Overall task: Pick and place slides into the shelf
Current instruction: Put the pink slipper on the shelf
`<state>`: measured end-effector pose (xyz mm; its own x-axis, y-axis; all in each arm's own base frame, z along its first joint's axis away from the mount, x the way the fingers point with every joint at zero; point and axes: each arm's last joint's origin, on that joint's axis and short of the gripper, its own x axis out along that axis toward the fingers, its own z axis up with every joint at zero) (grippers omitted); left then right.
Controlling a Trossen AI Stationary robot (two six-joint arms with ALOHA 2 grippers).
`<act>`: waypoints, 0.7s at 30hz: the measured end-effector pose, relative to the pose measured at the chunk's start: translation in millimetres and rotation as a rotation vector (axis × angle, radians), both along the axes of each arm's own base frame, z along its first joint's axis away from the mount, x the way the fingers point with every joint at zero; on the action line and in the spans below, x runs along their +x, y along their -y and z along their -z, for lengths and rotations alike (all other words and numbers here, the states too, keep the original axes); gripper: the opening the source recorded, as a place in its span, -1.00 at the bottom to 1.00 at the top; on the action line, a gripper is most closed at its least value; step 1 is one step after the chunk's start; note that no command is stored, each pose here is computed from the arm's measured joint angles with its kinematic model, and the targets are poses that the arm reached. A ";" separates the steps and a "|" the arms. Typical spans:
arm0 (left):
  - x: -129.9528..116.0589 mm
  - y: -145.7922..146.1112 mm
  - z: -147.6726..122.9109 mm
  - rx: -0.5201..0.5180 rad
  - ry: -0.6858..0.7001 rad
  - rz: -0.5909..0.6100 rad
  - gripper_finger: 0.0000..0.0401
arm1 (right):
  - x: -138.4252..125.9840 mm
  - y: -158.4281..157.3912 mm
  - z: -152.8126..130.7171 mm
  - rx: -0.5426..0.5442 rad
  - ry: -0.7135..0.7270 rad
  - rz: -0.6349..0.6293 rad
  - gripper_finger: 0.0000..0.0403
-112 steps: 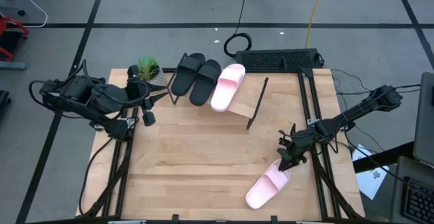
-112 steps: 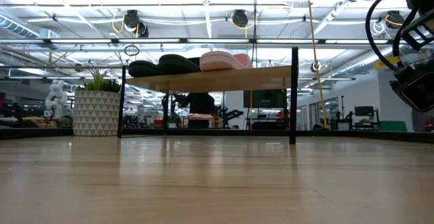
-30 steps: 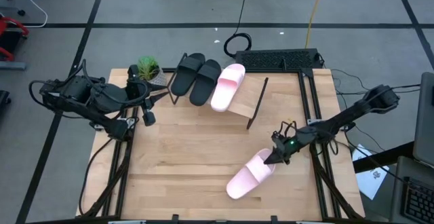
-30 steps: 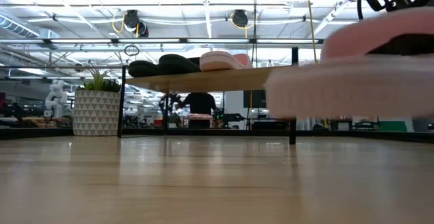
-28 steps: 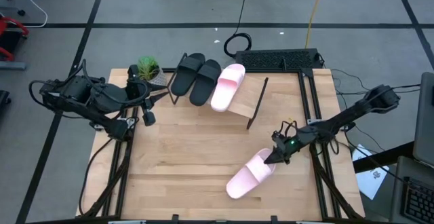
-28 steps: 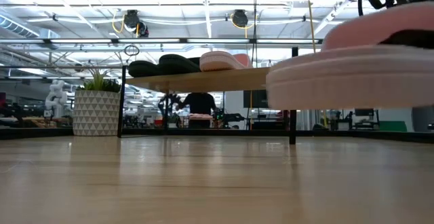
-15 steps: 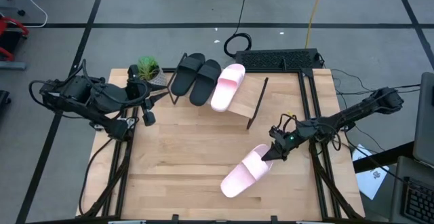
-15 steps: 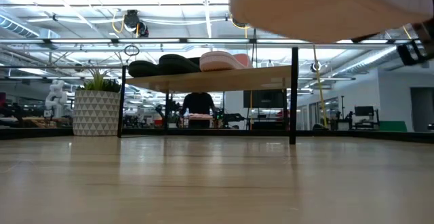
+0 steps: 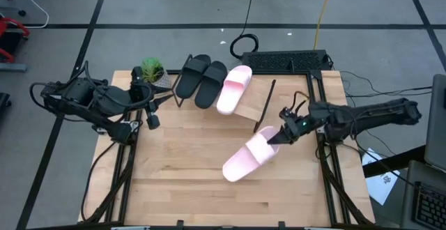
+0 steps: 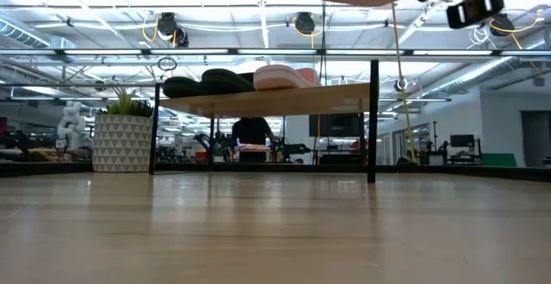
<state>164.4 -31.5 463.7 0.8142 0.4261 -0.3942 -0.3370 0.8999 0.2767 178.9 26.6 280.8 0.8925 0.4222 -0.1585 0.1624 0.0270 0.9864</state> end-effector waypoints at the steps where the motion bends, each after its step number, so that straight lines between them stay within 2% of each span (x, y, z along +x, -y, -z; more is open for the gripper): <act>1: 0.0 0.0 0.0 0.004 -0.002 0.002 -0.60 | 0.1 3.3 -4.6 -0.012 0.007 0.003 -1.00; 8: 0.0 0.1 0.0 0.005 -0.003 0.003 -0.60 | -5.9 29.4 -32.0 -0.070 -0.027 -0.021 -1.00; 16: 0.1 0.0 -0.1 0.002 -0.001 0.002 -0.60 | -27.0 61.7 -66.9 -0.161 -0.041 -0.012 -1.00; 21: 0.3 0.2 -0.5 0.001 0.004 0.002 -0.60 | -34.4 76.4 -77.5 -0.202 -0.037 -0.019 -1.00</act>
